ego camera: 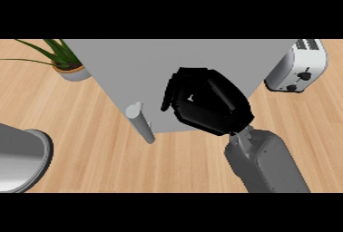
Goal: Pick up the bottled water, place it into the cabinet and close the cabinet
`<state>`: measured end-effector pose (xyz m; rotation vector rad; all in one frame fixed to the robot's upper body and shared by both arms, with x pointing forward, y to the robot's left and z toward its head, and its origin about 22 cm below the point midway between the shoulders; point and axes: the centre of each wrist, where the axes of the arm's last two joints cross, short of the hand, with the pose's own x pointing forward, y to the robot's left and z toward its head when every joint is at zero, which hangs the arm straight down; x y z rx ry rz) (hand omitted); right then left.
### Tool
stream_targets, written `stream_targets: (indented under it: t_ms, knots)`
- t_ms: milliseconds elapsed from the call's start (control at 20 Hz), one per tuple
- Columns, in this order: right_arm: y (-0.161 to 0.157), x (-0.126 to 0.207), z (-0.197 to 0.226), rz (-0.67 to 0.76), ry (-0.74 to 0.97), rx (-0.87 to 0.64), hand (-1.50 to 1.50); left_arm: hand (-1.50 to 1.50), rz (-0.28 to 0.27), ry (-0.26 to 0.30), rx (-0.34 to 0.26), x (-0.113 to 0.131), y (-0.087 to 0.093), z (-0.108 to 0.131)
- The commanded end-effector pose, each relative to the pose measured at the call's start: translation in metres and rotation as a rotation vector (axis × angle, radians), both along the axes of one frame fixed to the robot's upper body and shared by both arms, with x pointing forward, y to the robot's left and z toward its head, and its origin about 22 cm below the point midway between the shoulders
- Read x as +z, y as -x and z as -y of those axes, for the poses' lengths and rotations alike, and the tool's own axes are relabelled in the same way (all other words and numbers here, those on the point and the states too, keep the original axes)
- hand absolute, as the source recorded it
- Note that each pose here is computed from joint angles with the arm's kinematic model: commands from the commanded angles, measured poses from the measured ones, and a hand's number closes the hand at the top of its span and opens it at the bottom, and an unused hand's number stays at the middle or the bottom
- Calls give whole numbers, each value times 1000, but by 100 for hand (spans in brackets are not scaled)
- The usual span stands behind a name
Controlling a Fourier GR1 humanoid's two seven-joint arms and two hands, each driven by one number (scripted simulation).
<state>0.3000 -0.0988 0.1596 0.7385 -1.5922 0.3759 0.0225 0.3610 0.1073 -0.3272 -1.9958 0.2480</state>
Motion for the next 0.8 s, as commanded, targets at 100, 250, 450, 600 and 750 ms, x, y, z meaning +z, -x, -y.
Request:
stream_targets:
  t_ms: [100, 250, 450, 600, 750]
  knots:
    - [-54, 21, 16, 5, 11, -20, 150, -150, 18, 5, 1, 0, 9, -7]
    - [-62, 5, 9, 14, 51, 4, 150, -150, 8, 9, 11, 3, 15, -19]
    - [-74, -3, 6, 8, 26, 42, 150, -150, 1, -7, 5, 0, 5, -17]
    - [-81, 9, 6, -2, 73, 58, 150, -150, 17, -1, 1, 6, 3, -21]
    - [-84, 21, -5, -14, 50, 63, 150, -150, 9, 6, -15, 5, 6, -22]
